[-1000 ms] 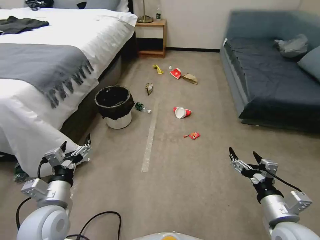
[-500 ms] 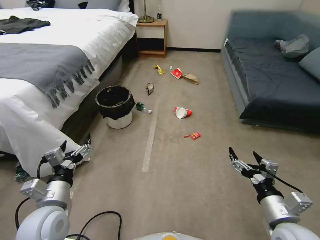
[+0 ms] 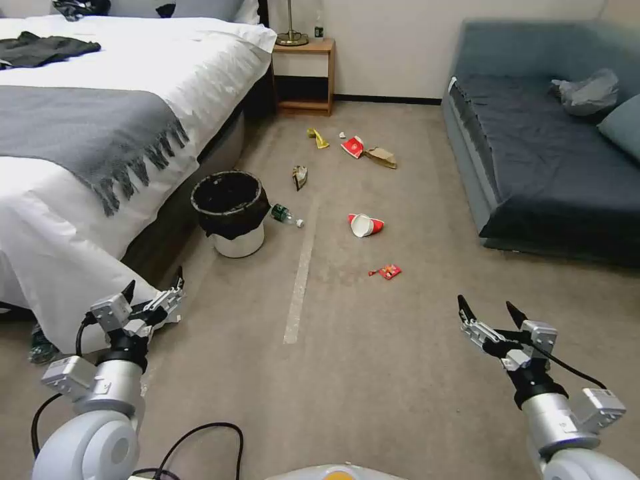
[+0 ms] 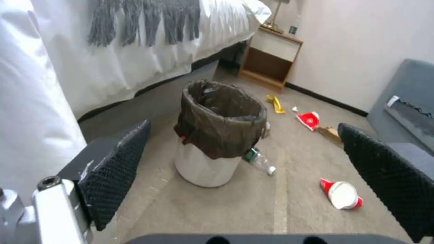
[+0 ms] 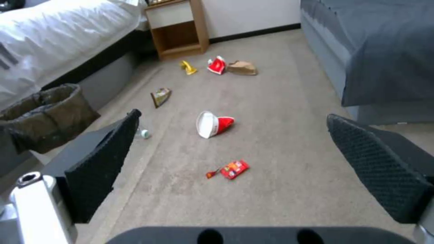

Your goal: Pick up the trash can from the floor.

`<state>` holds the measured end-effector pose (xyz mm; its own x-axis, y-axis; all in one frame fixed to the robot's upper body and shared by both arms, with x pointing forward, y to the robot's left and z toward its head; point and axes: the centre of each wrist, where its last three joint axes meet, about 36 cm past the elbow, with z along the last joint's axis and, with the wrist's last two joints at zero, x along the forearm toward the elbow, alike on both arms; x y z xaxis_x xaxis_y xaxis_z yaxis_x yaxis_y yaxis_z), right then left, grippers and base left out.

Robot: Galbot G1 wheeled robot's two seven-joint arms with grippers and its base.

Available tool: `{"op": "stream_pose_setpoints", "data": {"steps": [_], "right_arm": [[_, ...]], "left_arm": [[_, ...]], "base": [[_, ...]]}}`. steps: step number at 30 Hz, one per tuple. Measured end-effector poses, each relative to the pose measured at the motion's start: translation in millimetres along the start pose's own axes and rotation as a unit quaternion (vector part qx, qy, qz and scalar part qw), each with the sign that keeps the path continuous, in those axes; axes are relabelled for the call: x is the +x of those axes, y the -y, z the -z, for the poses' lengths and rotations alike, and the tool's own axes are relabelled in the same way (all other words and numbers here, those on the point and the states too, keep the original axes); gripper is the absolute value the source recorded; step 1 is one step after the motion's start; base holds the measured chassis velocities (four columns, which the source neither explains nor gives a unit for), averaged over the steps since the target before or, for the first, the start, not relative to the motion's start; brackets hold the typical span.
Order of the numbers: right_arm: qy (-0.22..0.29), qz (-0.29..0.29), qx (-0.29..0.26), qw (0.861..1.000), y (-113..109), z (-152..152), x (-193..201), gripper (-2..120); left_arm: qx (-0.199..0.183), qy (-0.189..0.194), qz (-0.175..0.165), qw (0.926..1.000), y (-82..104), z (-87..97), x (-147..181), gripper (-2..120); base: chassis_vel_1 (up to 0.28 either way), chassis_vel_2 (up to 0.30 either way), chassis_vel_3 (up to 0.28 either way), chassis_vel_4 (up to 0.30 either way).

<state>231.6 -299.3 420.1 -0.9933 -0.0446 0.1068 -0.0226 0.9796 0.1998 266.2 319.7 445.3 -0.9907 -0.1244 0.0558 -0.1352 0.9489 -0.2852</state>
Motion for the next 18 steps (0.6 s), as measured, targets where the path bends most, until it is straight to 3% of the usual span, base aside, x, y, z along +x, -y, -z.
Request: {"op": "stream_pose_setpoints", "data": {"steps": [18], "right_arm": [[-0.002,0.004,0.0,1.0,0.8,-2.2,-1.1,100]], "left_arm": [[0.0,-0.004,-0.001,1.0,-0.1,-2.0,0.1,100]], "base": [[-0.012,0.01,0.013,-0.011]]}}
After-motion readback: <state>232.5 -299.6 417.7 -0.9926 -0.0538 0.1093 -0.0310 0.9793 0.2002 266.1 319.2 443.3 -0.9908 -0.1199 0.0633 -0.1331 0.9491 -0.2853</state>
